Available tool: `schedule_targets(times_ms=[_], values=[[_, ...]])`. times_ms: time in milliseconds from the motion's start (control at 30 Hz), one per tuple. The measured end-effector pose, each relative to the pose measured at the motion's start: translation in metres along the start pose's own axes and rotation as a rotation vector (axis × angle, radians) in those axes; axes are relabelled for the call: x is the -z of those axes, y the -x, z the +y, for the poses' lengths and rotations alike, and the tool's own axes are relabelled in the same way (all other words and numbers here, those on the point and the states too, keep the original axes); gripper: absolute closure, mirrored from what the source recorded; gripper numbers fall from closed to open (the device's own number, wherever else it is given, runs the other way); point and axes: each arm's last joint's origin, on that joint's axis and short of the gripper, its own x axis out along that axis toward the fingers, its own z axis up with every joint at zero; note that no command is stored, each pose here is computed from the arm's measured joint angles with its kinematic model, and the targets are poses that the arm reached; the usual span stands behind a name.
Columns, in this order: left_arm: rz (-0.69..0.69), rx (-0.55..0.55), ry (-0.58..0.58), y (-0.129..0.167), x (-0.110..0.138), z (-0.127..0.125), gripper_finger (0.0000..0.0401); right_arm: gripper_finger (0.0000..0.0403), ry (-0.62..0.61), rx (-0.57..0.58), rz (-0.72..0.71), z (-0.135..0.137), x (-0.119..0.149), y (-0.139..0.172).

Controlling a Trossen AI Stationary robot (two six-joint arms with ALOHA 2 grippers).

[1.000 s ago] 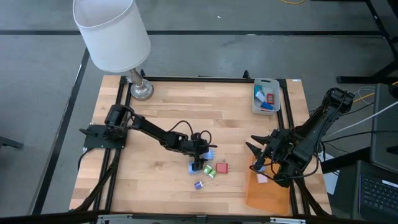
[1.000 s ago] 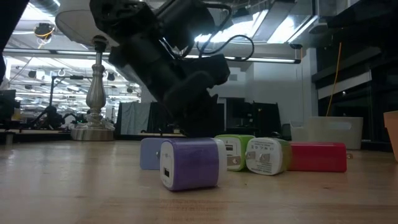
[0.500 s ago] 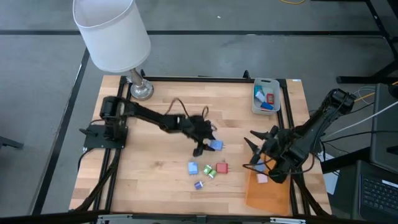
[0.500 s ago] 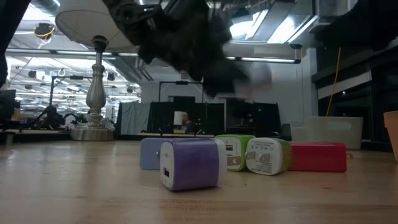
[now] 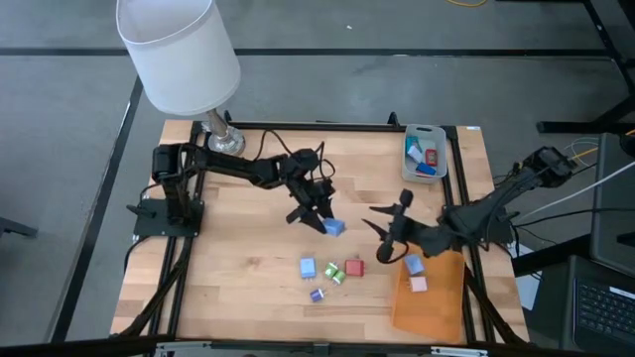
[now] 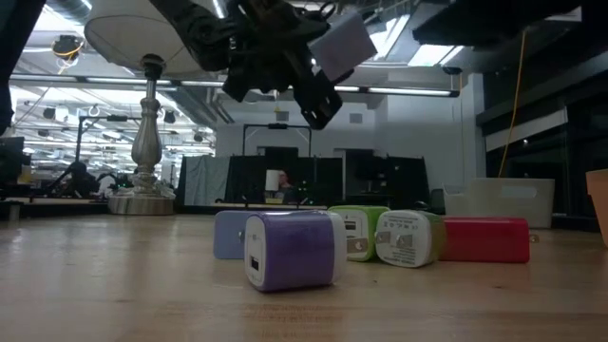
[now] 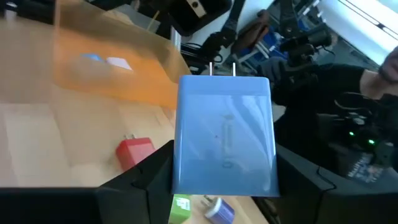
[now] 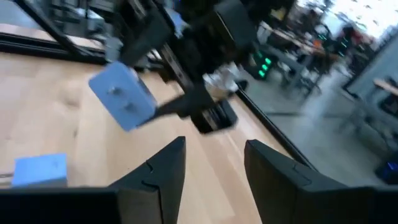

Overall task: Pick & Place Office items
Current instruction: Put the top light blue charger adapter into the orange bin

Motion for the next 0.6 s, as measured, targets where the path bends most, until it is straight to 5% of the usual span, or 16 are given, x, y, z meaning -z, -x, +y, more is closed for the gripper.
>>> schedule_targets(times_ms=[600], values=[[-0.063,-0.003,-0.024,0.020,-0.010,0.009,0.0200,0.0239,-0.010,-0.275,-0.077,-0.003,-0.007,-0.023]])
